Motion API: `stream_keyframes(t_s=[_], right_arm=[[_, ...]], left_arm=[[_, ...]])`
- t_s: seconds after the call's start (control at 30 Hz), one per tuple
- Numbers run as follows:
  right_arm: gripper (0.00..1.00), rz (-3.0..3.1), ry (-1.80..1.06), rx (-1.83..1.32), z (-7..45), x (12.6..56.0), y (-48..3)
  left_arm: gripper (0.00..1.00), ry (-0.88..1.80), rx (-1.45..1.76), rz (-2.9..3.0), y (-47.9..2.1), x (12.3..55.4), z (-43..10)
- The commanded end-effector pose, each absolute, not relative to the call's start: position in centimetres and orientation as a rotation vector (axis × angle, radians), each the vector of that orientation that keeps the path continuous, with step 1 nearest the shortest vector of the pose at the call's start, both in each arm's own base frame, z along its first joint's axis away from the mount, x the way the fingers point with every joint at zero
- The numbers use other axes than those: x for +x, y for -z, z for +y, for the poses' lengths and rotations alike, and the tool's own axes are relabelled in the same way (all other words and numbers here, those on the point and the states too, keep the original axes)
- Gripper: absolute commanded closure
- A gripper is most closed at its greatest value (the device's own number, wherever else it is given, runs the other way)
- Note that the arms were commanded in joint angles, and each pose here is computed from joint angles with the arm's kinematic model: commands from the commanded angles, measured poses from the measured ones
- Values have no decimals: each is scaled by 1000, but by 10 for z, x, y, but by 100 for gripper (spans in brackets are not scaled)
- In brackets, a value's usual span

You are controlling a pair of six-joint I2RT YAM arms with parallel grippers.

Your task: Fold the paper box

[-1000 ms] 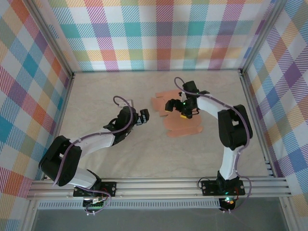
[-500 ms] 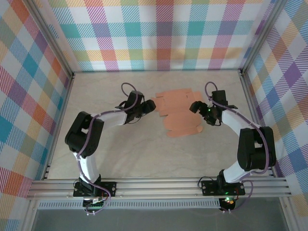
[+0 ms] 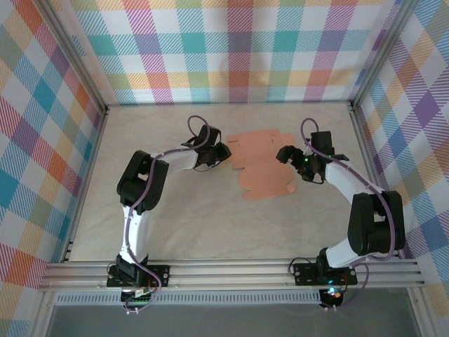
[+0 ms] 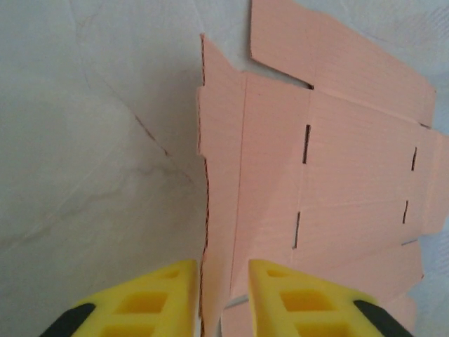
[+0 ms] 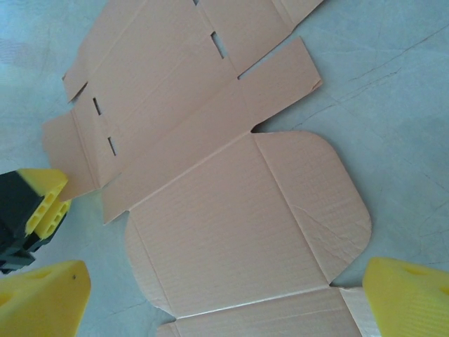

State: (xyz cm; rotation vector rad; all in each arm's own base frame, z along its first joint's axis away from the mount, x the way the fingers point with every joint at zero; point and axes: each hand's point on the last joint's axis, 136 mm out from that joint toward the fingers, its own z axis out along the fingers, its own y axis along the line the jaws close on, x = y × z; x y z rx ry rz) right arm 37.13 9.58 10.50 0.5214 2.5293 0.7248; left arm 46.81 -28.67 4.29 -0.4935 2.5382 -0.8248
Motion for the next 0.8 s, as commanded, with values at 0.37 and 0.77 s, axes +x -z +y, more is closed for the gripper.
stream_keyframes(t_s=[0.37,0.77], right_arm=[[0,2450,-721,431,92,377,-144],[0,2425,-788,-22,119,393,-146]], left_arm=[[100,772,240,2710,-62,459,-279],[100,1027,1047,2505,-89,425,-273]])
